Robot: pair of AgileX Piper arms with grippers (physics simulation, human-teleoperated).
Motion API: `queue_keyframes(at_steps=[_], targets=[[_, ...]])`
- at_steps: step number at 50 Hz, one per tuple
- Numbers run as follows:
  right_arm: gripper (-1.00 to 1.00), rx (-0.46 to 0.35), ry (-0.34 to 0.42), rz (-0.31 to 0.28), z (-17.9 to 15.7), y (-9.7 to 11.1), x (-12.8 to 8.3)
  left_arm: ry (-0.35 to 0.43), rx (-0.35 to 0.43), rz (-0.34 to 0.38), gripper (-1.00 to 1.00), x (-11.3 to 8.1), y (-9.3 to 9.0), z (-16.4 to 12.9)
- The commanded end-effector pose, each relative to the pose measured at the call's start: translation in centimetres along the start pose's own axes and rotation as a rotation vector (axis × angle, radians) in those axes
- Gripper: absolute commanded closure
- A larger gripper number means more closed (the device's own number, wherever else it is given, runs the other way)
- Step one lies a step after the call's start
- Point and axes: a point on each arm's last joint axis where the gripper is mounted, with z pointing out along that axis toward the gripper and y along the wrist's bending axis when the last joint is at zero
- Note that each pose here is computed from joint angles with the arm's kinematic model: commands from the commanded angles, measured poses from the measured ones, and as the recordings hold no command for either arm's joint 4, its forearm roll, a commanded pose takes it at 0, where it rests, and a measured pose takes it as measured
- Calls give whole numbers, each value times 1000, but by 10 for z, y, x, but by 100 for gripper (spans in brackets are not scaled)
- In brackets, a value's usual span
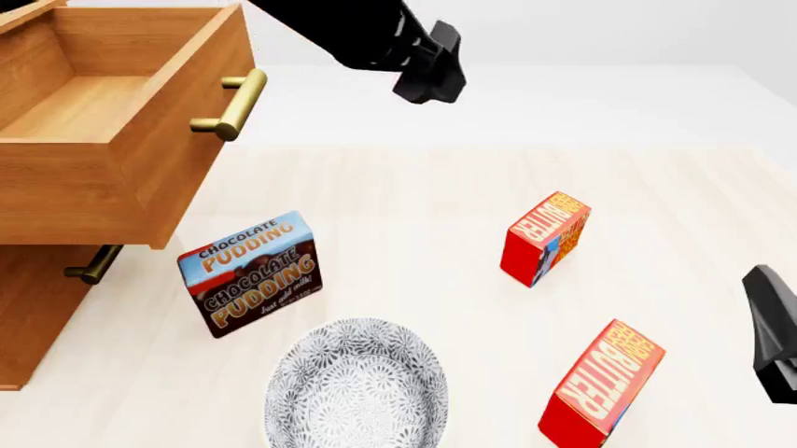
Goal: Put the butter at the front in the top drawer of the cabinet and close it.
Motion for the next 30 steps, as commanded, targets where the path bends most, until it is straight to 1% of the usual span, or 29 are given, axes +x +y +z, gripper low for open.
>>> queue_keyframes(at_steps=[1, 2, 4, 7, 8, 11, 19, 27, 30], targets=[[-100, -1, 0, 2, 0, 0, 2, -7, 41, 48, -100, -4, -21, 34], [-100, -1, 0, 2, 0, 0, 2, -47, 51, 55, -100, -10, -27, 29], [-100, -1, 0, 2, 0, 0, 2, -33, 47, 52, -100, -7, -25, 34], [-100, -1, 0, 2, 0, 0, 2, -29, 61, 43, -100, -8, -32, 43], [-100, -1, 0, 2, 0, 0, 2, -22, 55, 45, -100, -7, -29, 47], [-100, -1, 0, 2, 0, 0, 2, -33, 62, 34, -100, -10, -33, 54], [-100, -1, -1, 2, 0, 0, 2, -41, 59, 4, -100, -9, -33, 70], [-100, 0, 0, 2, 0, 0, 2, -23, 67, -15, -100, -10, -38, 91], [-100, -1, 0, 2, 0, 0, 2, -11, 69, -32, -100, -8, -40, 105]])
